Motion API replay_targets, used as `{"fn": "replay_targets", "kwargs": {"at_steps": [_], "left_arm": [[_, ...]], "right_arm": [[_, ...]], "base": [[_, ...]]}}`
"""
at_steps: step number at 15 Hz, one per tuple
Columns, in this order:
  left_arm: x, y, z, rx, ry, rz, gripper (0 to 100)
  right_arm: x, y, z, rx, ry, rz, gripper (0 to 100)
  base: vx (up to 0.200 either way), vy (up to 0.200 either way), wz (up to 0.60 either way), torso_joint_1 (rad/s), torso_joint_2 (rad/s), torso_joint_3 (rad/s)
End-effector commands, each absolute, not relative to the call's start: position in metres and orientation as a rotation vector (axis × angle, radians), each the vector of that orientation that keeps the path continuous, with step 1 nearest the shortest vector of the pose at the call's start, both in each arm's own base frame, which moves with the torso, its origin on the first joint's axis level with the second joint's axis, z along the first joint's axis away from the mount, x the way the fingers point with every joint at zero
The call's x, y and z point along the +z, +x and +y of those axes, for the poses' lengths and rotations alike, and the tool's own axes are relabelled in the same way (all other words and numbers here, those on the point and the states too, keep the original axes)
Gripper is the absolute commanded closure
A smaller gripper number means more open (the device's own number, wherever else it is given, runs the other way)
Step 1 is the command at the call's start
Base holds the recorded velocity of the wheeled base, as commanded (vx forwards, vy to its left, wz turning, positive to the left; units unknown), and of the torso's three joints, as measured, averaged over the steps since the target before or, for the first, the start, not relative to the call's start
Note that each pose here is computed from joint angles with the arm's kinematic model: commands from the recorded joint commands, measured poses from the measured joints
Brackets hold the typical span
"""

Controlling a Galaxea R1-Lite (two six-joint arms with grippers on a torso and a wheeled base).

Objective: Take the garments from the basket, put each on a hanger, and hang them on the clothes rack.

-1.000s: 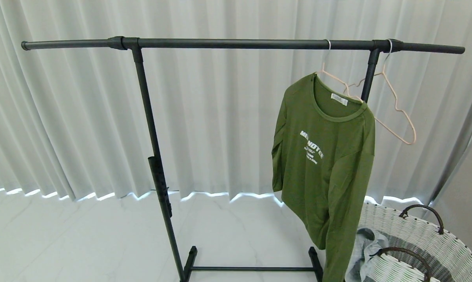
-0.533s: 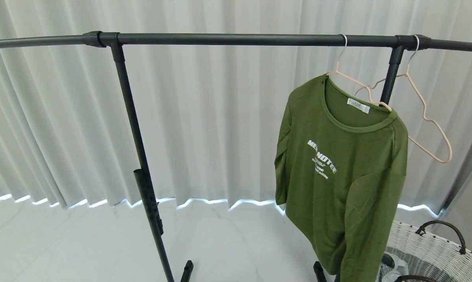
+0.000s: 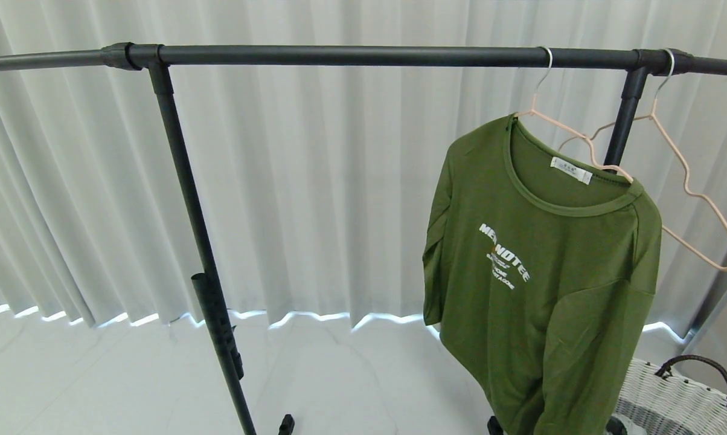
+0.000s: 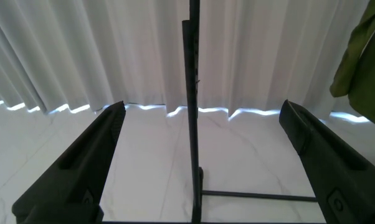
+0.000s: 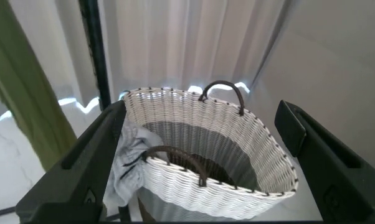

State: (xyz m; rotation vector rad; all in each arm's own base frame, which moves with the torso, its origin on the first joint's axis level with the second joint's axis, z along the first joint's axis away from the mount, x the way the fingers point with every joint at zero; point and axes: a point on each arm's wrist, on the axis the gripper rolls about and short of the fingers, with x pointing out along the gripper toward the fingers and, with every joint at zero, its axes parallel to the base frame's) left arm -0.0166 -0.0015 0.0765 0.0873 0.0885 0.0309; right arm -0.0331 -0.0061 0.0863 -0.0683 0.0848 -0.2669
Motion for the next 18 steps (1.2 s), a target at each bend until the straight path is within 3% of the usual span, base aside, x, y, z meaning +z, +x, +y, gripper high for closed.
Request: {"fn": "replay_targets", "kwargs": {"at_steps": [1, 3, 5, 6, 7, 10, 13, 15, 18], "left_arm": [[0.076, -0.016, -0.002, 0.031, 0.087, 0.090, 0], [0.076, -0.016, -0.002, 0.031, 0.087, 0.090, 0], [0.076, -0.017, -0.002, 0.031, 0.085, 0.089, 0], [0.076, -0.017, -0.002, 0.031, 0.084, 0.089, 0], [0.076, -0.017, -0.001, 0.028, 0.090, 0.089, 0], [0.075, -0.023, -0.001, -0.026, 0.109, 0.005, 0], [0.075, -0.023, -0.001, -0.028, 0.110, 0.006, 0], [0.075, -0.023, -0.001, -0.029, 0.110, 0.005, 0], [0.075, -0.022, -0.001, -0.030, 0.110, 0.017, 0]], "right_arm": [[0.096, -0.035, -0.005, -0.222, -0.063, 0.063, 0], [0.124, -0.028, -0.005, -0.080, -0.064, 0.100, 0], [0.150, 0.015, -0.001, 0.008, -0.107, 0.346, 0], [0.150, 0.021, 0.000, 0.001, -0.116, 0.387, 0], [0.148, 0.053, 0.004, -0.011, -0.166, 0.562, 0], [0.123, 0.107, -0.004, -0.101, -0.335, 0.910, 0], [0.097, 0.152, -0.017, -0.046, -0.366, 1.000, 0], [0.072, 0.166, -0.020, 0.005, -0.398, 1.088, 0], [0.032, 0.181, -0.020, 0.060, -0.385, 1.119, 0]], "base": [[0.000, 0.000, 0.00, 0.000, 0.00, 0.000], [0.000, 0.000, 0.00, 0.000, 0.00, 0.000], [0.000, 0.000, 0.00, 0.000, 0.00, 0.000], [0.000, 0.000, 0.00, 0.000, 0.00, 0.000], [0.000, 0.000, 0.00, 0.000, 0.00, 0.000], [0.000, 0.000, 0.00, 0.000, 0.00, 0.000], [0.000, 0.000, 0.00, 0.000, 0.00, 0.000], [0.000, 0.000, 0.00, 0.000, 0.00, 0.000], [0.000, 0.000, 0.00, 0.000, 0.00, 0.000]]}}
